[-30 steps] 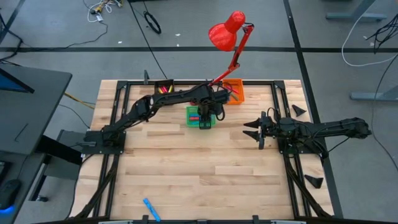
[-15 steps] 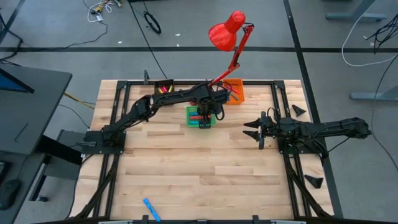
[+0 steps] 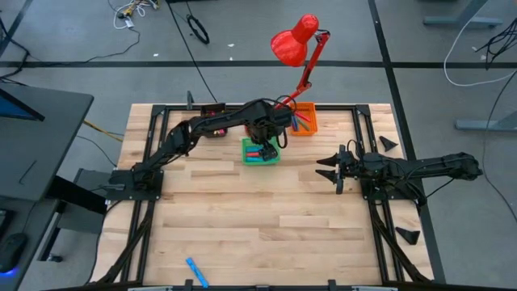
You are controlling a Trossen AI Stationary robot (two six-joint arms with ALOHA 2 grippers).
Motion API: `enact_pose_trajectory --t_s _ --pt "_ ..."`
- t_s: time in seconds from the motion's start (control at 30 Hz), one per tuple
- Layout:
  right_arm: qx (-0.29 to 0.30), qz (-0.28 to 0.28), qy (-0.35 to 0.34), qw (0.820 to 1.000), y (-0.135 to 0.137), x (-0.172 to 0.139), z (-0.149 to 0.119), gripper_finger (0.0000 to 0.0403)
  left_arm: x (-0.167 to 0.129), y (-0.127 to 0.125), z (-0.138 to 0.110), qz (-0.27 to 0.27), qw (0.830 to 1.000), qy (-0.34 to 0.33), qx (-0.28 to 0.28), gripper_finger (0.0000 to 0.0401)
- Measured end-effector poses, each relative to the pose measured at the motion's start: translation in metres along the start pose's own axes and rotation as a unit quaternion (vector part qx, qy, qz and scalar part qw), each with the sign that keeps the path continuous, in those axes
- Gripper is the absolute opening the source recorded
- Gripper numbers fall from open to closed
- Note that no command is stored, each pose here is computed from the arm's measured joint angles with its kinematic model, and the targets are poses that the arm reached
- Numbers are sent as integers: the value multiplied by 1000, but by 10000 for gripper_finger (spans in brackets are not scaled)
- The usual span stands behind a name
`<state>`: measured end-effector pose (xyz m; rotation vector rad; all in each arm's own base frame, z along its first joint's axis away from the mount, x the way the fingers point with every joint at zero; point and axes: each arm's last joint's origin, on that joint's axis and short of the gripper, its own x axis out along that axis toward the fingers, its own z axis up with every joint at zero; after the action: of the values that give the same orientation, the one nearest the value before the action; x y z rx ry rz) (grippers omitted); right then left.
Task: Pick & Place Markers
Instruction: Put the big blue highlighter into the green basket
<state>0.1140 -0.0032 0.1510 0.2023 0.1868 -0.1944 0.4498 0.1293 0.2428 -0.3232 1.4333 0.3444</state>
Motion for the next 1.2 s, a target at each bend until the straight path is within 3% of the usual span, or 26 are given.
enact_pose_trajectory --t_s 0.4,0.67,1.2 --pt "0 0 1 1000 0 0 0 185 -41 -2 -23 8 986 19 -165 298" --pt "0 0 0 1000 0 0 0 185 -84 -18 -42 -13 964 -22 -263 298" --pt "0 0 0 1000 0 0 0 185 -114 -86 -78 -47 947 -39 -314 298"
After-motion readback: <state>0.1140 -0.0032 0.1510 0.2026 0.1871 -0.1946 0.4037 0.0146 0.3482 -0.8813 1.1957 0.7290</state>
